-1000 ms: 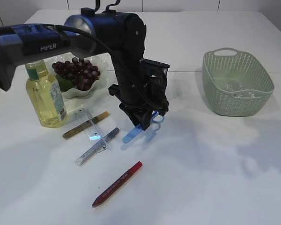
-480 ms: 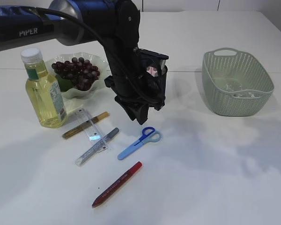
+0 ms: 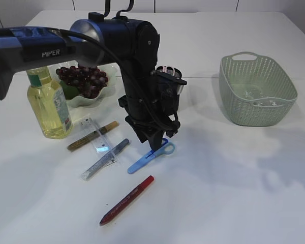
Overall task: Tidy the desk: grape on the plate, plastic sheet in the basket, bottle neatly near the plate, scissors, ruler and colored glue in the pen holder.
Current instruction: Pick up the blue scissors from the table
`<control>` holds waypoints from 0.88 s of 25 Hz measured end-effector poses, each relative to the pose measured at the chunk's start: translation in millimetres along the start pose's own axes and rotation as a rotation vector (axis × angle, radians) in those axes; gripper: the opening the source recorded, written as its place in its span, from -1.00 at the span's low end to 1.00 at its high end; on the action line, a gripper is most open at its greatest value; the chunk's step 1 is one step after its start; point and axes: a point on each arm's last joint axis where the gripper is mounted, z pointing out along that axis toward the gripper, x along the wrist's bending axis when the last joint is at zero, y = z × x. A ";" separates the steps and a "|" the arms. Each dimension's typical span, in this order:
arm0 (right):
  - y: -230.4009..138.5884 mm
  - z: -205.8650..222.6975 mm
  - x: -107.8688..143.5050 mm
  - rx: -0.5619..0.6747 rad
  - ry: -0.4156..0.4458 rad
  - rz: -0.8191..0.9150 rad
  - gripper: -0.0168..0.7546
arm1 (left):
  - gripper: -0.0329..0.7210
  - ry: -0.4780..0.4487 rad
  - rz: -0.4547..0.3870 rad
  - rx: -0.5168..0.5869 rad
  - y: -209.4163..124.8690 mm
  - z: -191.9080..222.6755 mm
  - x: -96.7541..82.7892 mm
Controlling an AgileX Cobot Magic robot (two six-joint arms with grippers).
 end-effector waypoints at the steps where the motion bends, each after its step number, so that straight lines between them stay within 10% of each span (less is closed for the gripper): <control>1: 0.0 0.0 0.0 0.000 0.000 0.000 -0.17 | -0.16 0.000 0.007 0.000 0.0 0.0 0.0; 22: -0.4 0.0 0.0 0.004 0.000 0.000 -0.17 | -0.15 -0.001 0.049 0.018 7.4 23.3 3.4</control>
